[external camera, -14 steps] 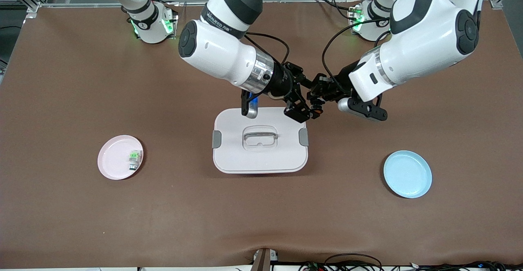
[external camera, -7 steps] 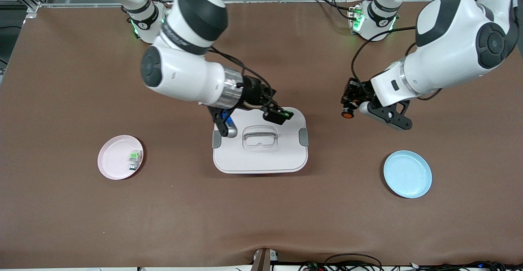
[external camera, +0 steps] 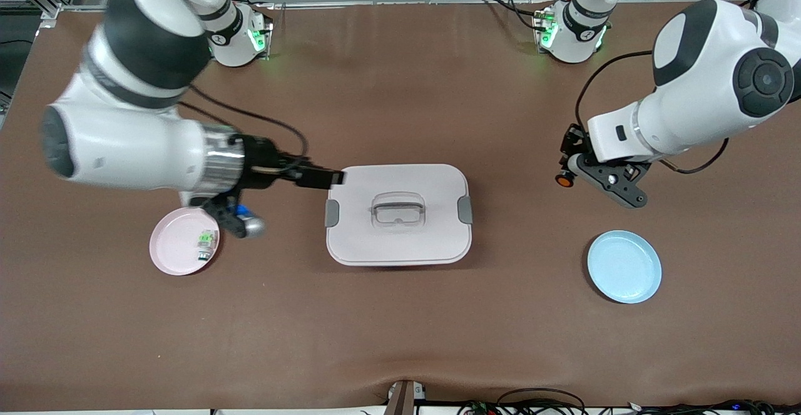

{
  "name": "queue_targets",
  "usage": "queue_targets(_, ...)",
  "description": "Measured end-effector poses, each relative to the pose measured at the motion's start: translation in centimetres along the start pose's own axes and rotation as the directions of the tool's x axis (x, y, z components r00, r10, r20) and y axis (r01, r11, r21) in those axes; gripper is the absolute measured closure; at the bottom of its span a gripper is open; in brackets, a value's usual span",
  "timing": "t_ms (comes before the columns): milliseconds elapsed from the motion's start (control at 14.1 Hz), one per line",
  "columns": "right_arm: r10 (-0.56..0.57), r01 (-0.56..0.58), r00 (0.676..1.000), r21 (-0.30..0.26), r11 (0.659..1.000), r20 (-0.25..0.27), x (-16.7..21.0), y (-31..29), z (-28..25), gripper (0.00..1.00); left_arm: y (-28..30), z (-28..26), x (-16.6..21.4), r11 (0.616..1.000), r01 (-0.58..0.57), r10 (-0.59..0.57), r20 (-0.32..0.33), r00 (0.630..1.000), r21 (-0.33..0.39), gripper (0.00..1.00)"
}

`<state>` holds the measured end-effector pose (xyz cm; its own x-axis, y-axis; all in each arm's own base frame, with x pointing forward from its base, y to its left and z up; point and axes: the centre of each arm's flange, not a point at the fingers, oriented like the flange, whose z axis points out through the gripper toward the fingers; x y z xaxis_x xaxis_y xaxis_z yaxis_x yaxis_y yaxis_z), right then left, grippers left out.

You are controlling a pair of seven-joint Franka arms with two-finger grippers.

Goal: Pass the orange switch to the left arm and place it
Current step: 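Open the right gripper and withdraw while the left gripper carries the switch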

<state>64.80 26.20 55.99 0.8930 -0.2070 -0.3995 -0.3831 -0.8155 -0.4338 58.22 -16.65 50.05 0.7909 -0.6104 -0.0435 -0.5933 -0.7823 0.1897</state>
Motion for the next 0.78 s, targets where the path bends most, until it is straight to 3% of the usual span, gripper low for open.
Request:
queue_targets(283, -0.216, 0.206, 0.975, -0.158, 0.966, -0.05, 2.1, 5.4, -4.1, 0.0, -1.7, 1.0, -0.9, 0.993, -0.106, 0.102, 0.056, 0.993, 0.057, 0.66)
queue_targets(495, -0.409, 0.367, 0.91, -0.322, 0.873, -0.072, 2.6, 8.3, -7.5, 0.0, -3.3, 1.9, -1.2, 0.98, -0.183, 0.18, 0.046, 0.983, 0.076, 0.66)
queue_targets(636, -0.505, 0.443, 0.862, -0.412, 0.796, -0.047, 3.2, 9.9, -9.0, 0.0, -4.7, 3.5, -1.4, 0.967, -0.24, 0.238, 0.026, 0.971, 0.089, 0.66)
queue_targets(778, -0.543, 0.467, 0.839, -0.475, 0.746, -0.028, 3.9, 11.4, -10.1, 0.0, -5.6, 5.4, -1.6, 0.955, -0.28, 0.28, 0.012, 0.96, 0.101, 0.66)
